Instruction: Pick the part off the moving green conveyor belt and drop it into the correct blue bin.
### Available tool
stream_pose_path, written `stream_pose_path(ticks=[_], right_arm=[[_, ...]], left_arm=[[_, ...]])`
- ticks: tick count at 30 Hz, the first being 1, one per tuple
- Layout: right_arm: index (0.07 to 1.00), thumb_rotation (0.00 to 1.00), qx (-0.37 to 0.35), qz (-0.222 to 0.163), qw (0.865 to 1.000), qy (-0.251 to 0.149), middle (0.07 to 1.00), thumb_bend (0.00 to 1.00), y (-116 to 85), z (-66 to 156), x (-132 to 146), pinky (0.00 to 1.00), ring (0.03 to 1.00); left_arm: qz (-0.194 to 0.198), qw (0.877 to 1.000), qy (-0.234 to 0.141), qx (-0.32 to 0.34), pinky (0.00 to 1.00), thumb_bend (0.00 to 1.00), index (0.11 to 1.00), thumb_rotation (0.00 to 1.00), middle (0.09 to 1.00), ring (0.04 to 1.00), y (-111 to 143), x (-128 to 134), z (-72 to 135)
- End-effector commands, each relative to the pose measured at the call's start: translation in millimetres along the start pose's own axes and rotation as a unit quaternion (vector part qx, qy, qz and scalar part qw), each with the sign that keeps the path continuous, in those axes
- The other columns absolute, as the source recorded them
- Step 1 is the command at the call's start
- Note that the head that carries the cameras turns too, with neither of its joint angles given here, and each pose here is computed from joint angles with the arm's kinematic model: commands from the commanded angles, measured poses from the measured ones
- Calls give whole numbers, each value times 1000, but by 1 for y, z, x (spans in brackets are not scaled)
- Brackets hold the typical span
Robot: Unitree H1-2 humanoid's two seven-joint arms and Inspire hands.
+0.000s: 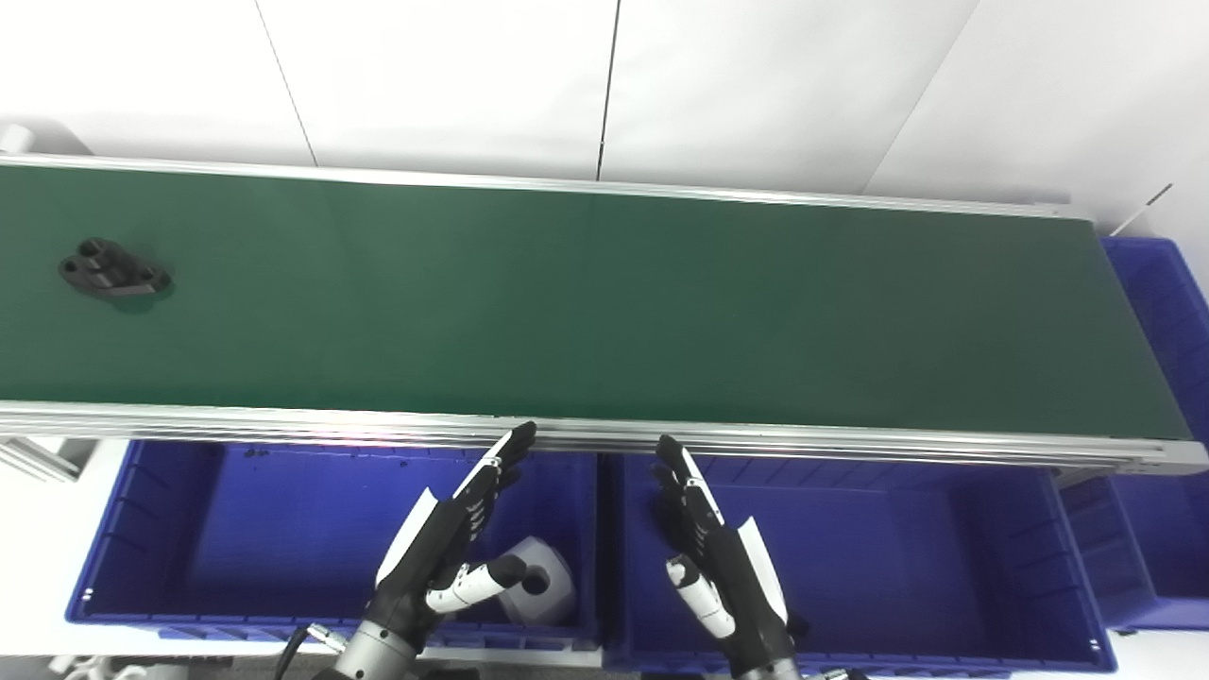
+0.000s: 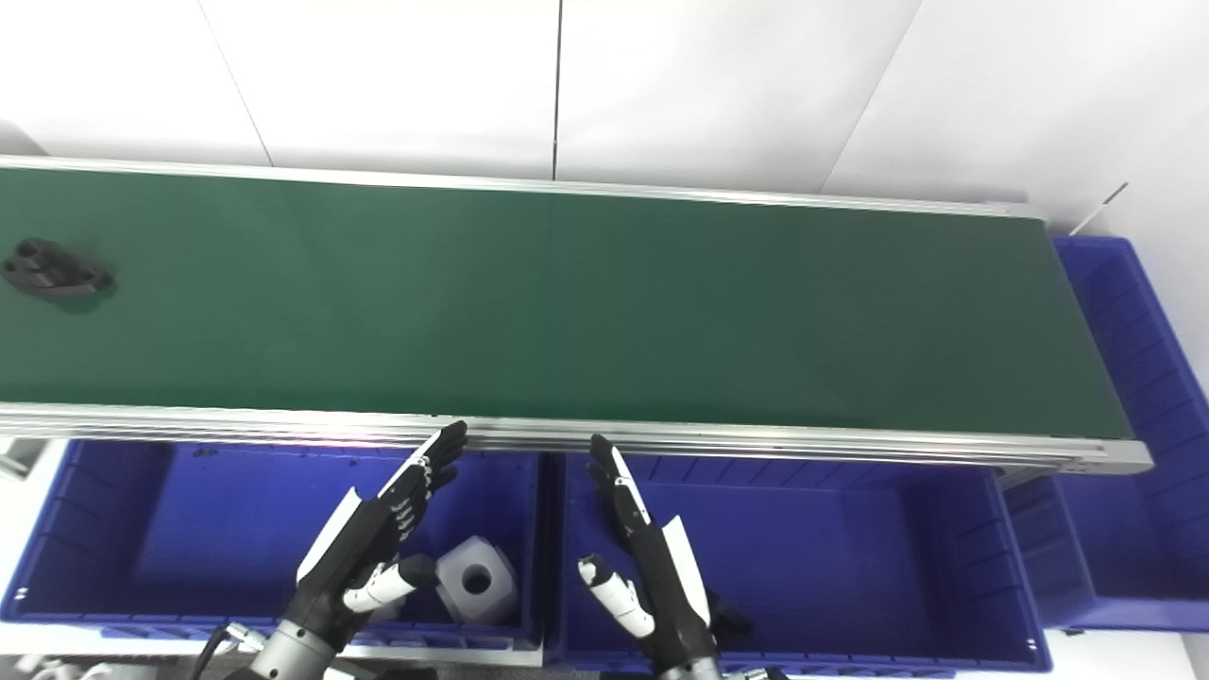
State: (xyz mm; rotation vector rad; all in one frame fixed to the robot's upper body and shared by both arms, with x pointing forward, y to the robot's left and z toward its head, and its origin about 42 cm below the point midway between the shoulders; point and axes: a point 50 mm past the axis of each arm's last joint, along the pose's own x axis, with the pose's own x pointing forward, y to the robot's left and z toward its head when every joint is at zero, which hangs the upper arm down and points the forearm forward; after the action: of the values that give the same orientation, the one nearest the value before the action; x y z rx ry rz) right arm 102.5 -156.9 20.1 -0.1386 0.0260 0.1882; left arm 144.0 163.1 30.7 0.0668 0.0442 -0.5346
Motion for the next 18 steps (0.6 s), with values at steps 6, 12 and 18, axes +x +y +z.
stream_pose_path(ticks=[6, 12, 18], right_arm=[[986, 998, 7, -4, 1000, -20, 969, 795, 1, 6, 0, 917, 933], [988, 996, 9, 0, 1000, -21, 972, 800, 1, 7, 0, 918, 937], [986, 995, 6, 0, 1000, -23, 969, 795, 1, 7, 1, 916, 933]], left_arm=[[1, 1000, -31, 0, 968, 931, 960, 790, 978, 988, 0, 3, 10], [0, 1000, -31, -1, 958, 926, 959, 783, 978, 984, 0, 3, 11], [-2, 999, -32, 2, 966, 938, 961, 785, 982, 990, -1, 3, 12]])
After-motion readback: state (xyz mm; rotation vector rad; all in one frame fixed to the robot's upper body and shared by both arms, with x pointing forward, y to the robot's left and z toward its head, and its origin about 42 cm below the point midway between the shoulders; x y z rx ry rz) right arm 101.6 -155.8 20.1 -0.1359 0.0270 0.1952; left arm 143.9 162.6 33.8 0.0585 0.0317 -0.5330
